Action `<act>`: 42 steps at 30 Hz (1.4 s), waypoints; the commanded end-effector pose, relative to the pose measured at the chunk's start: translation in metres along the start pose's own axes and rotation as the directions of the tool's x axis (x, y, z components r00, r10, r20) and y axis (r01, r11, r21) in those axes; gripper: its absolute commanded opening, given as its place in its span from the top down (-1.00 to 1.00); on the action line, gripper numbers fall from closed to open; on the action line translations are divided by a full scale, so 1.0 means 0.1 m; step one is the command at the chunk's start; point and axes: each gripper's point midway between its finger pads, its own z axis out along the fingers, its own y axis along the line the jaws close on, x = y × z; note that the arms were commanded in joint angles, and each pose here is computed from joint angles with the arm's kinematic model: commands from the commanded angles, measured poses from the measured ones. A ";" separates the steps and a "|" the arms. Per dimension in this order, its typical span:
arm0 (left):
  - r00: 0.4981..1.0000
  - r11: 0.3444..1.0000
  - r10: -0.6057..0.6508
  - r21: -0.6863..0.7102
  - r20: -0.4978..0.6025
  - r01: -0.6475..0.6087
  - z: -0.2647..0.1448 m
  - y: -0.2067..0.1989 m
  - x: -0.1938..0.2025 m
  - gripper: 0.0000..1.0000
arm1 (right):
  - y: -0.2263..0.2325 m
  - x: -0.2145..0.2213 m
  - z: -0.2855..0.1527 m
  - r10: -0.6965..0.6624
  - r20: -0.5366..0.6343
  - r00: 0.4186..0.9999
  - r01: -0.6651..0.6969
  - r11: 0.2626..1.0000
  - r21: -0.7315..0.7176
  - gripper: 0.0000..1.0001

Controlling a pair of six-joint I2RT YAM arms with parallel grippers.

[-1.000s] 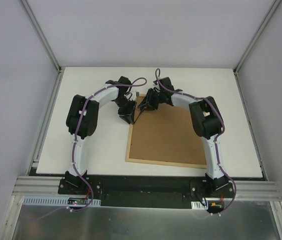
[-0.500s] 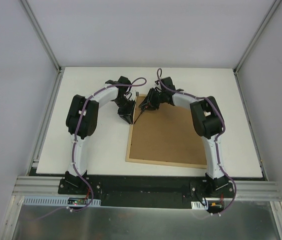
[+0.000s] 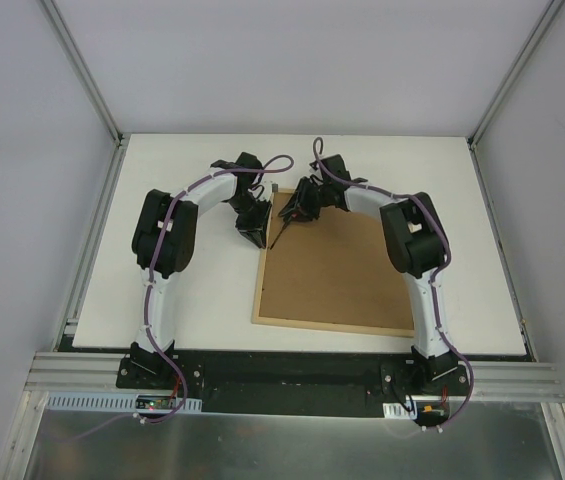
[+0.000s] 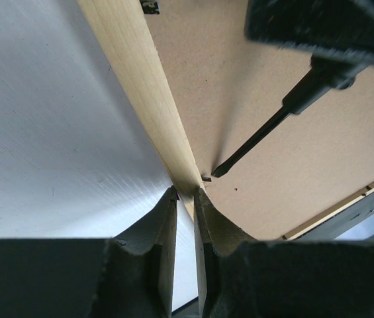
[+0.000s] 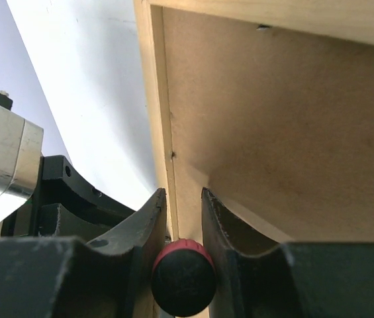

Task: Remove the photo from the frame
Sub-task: Release the photo frame item from the photo frame.

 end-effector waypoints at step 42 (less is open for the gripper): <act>0.991 0.997 0.017 0.072 0.134 -0.027 -0.07 0.13 -0.79 0.49 | 0.32 -1.07 -0.05 -0.188 0.238 0.953 0.170 0.981 0.096 0.99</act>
